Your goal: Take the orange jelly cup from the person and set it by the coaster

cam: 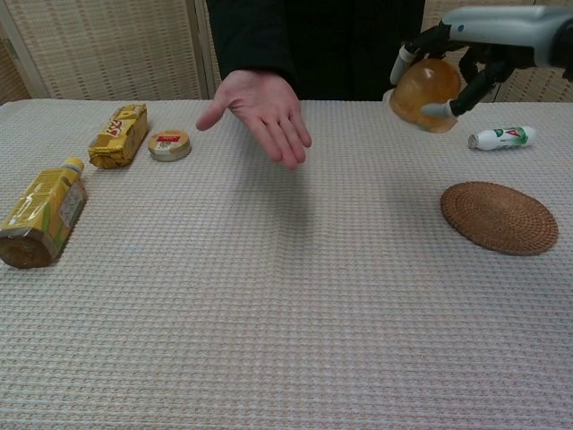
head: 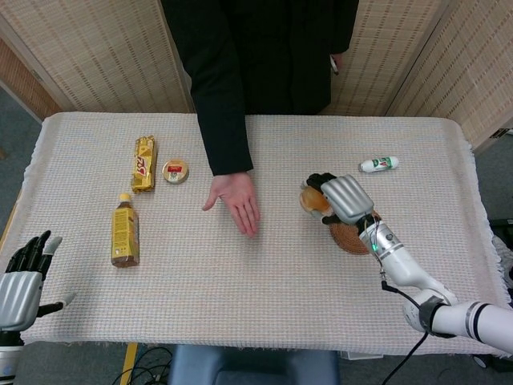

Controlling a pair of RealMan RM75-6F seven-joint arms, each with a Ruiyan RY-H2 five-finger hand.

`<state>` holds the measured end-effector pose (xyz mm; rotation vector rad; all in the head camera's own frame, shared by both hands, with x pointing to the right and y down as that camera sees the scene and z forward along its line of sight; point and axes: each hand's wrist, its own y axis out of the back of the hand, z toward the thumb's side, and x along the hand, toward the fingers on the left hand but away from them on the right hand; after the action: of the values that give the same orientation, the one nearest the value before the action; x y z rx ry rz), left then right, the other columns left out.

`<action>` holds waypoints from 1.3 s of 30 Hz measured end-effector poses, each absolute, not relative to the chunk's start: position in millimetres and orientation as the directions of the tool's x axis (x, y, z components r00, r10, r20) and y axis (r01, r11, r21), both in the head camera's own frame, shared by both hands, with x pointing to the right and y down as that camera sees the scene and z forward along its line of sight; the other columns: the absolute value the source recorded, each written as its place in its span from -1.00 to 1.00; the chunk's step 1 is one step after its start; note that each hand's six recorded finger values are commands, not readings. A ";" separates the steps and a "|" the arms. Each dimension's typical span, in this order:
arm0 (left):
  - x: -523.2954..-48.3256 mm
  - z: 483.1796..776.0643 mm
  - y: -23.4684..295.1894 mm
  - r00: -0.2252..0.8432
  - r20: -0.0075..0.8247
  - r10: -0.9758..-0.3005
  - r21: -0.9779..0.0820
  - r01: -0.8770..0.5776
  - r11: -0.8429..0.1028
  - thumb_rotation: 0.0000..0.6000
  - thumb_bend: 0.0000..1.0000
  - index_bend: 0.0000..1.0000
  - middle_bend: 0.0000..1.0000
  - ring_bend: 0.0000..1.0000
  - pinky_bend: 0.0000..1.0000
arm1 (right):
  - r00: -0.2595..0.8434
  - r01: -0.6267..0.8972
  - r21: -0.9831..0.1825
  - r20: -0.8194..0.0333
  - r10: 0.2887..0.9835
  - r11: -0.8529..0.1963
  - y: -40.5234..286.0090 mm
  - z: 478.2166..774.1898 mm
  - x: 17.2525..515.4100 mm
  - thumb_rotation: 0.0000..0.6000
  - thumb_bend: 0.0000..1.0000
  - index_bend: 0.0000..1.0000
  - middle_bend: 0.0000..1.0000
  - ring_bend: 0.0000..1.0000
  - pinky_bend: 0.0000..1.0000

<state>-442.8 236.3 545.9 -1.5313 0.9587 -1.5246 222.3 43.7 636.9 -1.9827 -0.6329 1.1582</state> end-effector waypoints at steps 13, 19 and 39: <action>-447.4 545.9 239.4 -0.015 0.440 -0.898 -0.898 0.008 -0.440 1.00 -0.71 -0.93 -1.00 -1.00 -0.68 | 0.425 -0.032 -0.703 -0.653 0.627 -0.711 70.0 727.5 210.9 1.00 0.00 -0.19 -0.34 -0.37 -0.04; -449.4 546.8 240.5 -0.022 0.443 -0.896 -0.897 0.007 -0.443 1.00 -0.71 -0.93 -1.00 -1.00 -0.68 | 0.426 -0.072 -0.671 -0.690 0.585 -0.738 75.3 732.2 208.8 1.00 -0.08 -1.00 -0.94 -1.00 -0.88; -442.0 553.3 238.2 -0.003 0.445 -0.896 -0.896 0.001 -0.445 1.00 -0.71 -0.93 -1.00 -1.00 -0.68 | 0.335 0.018 -0.836 -0.512 0.791 -0.549 95.6 619.3 320.7 1.00 -0.23 -1.00 -0.90 -1.00 -0.95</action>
<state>-442.0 238.2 553.3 -1.5380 0.9555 -1.5426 320.7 95.6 619.3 -1.8399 -0.7144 1.2845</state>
